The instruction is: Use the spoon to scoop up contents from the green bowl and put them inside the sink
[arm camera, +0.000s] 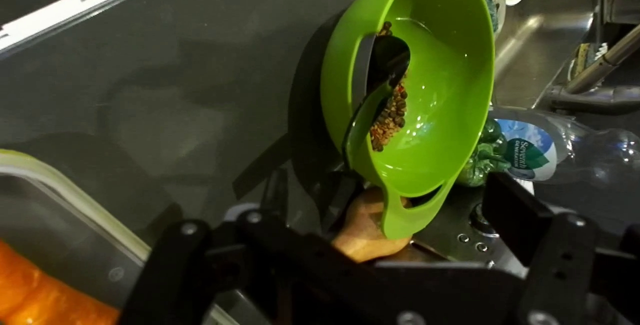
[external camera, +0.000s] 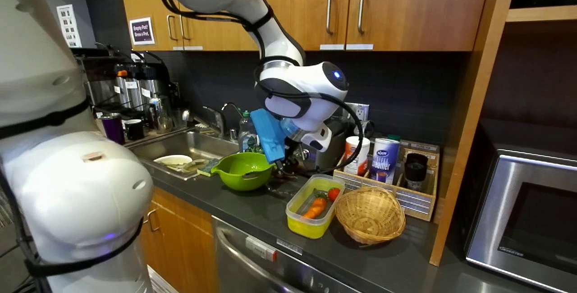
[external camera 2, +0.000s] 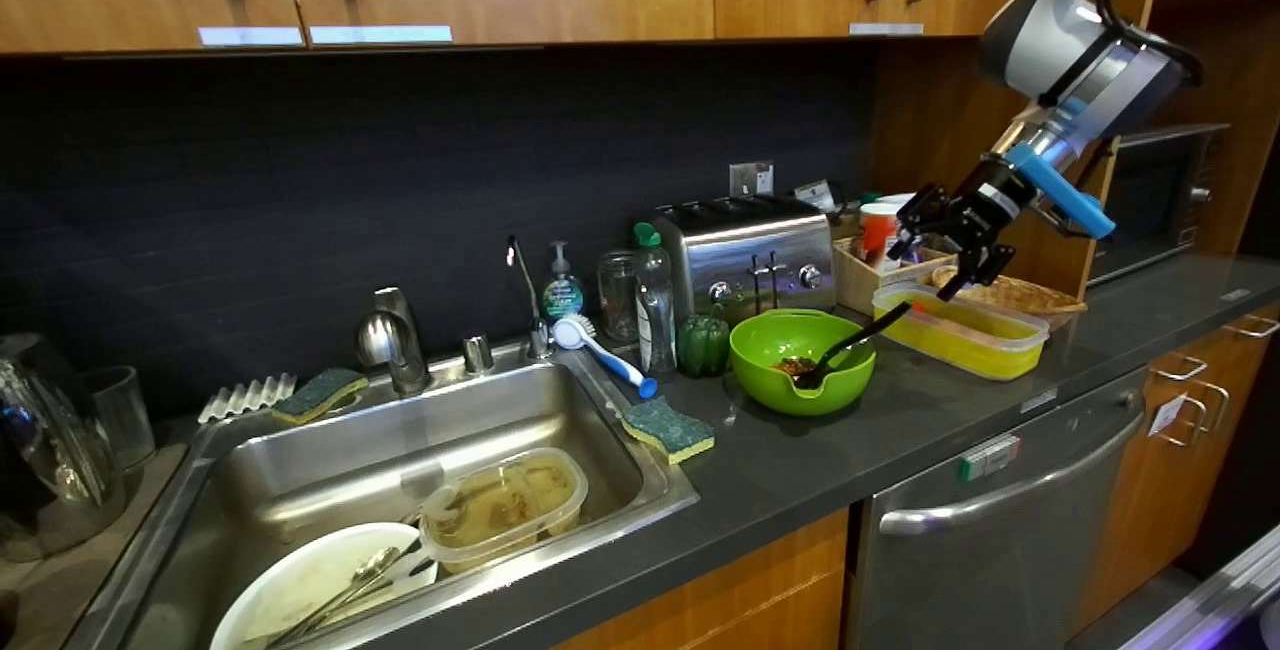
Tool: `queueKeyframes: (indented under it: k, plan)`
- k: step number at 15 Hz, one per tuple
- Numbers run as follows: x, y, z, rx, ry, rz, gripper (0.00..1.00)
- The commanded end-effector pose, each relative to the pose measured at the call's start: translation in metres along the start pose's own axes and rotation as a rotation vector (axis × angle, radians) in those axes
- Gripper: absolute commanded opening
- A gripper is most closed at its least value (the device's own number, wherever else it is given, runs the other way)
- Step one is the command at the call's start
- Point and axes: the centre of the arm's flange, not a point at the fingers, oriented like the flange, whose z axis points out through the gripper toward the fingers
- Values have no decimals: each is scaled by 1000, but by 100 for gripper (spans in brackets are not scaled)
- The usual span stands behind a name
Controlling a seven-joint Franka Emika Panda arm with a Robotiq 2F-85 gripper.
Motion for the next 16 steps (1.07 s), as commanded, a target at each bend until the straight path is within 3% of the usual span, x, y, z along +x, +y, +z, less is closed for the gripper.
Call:
queueKeyframes:
  k: [1, 13, 16]
  plan:
    - [19, -10, 8, -49, -12, 10, 100]
    - [21, -35, 23, -148, -102, 13, 100]
    - [19, -35, 24, -171, -168, 7, 100]
